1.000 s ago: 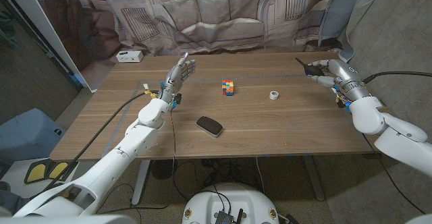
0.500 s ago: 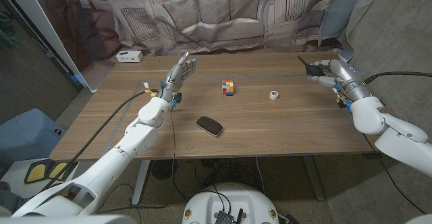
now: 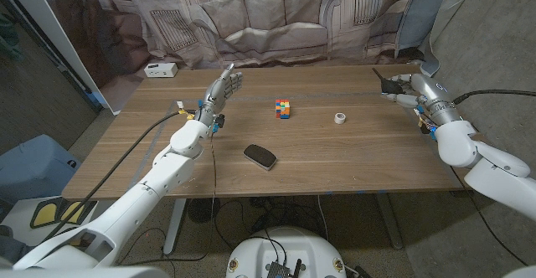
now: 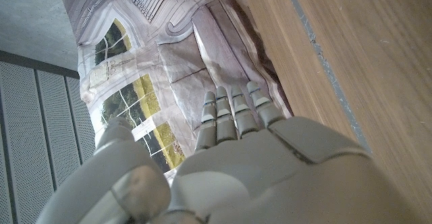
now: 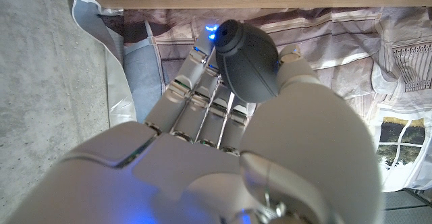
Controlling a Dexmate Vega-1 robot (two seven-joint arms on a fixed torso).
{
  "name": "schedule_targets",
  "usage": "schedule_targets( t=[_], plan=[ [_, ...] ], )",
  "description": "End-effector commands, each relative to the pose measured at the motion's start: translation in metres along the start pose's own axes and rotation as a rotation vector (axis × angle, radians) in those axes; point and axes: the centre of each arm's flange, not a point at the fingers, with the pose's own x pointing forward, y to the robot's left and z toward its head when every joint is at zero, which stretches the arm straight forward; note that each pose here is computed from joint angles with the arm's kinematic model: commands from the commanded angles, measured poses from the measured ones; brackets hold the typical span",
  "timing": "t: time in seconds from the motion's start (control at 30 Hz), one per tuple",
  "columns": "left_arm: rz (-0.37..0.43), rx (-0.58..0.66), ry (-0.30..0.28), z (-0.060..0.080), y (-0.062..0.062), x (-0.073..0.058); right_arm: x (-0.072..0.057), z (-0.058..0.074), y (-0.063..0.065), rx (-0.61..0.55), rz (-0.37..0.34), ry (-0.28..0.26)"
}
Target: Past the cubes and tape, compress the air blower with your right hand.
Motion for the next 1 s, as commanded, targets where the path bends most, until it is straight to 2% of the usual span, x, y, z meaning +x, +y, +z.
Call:
schedule_targets(
  t=[0.03,0.27,0.47,0.83,1.0],
  plan=[
    [0.008,0.002,0.000,0.000,0.002,-0.002,0.003,0.001,0.001,-0.022,0.041,0.009],
    [-0.014,0.004,0.008,-0.004,0.001,-0.002,0.008,0.004,0.001,-0.065,0.113,0.032],
    [-0.016,0.020,0.020,-0.003,0.003,-0.003,0.011,0.003,0.006,-0.075,0.152,0.042],
    [-0.003,0.006,0.024,-0.008,0.008,-0.004,0.014,-0.005,0.022,-0.113,0.225,0.087],
    [0.001,0.001,0.023,-0.010,0.009,-0.004,0.015,-0.005,0.025,-0.130,0.252,0.100]
  ],
)
